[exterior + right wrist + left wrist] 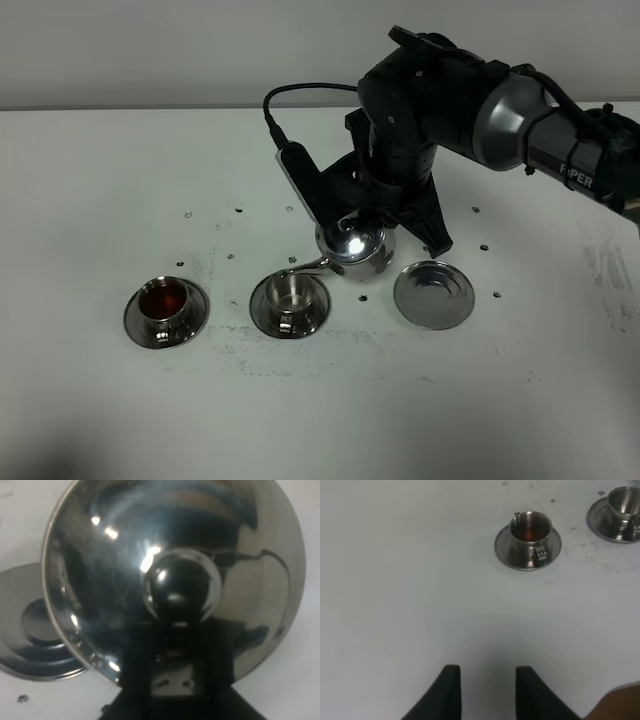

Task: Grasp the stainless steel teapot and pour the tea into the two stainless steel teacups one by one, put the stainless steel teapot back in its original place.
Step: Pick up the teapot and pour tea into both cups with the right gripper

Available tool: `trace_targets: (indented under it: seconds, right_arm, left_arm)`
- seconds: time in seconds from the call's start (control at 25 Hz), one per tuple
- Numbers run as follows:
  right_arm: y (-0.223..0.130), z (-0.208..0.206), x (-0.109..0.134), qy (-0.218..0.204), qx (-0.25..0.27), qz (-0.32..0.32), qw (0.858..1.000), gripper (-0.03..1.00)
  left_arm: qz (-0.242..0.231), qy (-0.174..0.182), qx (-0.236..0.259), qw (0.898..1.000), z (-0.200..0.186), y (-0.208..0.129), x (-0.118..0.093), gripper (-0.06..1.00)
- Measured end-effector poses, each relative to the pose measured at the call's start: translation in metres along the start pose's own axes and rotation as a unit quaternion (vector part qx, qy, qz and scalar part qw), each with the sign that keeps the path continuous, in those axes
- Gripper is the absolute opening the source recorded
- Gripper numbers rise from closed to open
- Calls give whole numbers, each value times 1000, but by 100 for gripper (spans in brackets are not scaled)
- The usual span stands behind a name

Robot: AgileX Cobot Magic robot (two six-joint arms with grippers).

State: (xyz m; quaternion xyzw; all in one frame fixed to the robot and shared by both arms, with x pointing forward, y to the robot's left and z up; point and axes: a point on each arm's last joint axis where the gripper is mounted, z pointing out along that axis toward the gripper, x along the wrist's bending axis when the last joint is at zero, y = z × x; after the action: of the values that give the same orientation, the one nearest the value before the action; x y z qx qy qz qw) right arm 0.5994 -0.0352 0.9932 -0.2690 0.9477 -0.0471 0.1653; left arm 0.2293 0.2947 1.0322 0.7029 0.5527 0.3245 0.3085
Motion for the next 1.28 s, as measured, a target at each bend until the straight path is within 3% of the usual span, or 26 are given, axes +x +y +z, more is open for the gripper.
trace_targets:
  seconds: [0.8,1.28]
  right_arm:
    - [10,-5,-4,-33,58,-59,996,19]
    - [14,7,-5,-31,85,-70,993,19]
  left_arm:
    - [0,0,0,1000,0,0,0,27]
    - [0,0,0,1000,0,0,0,27]
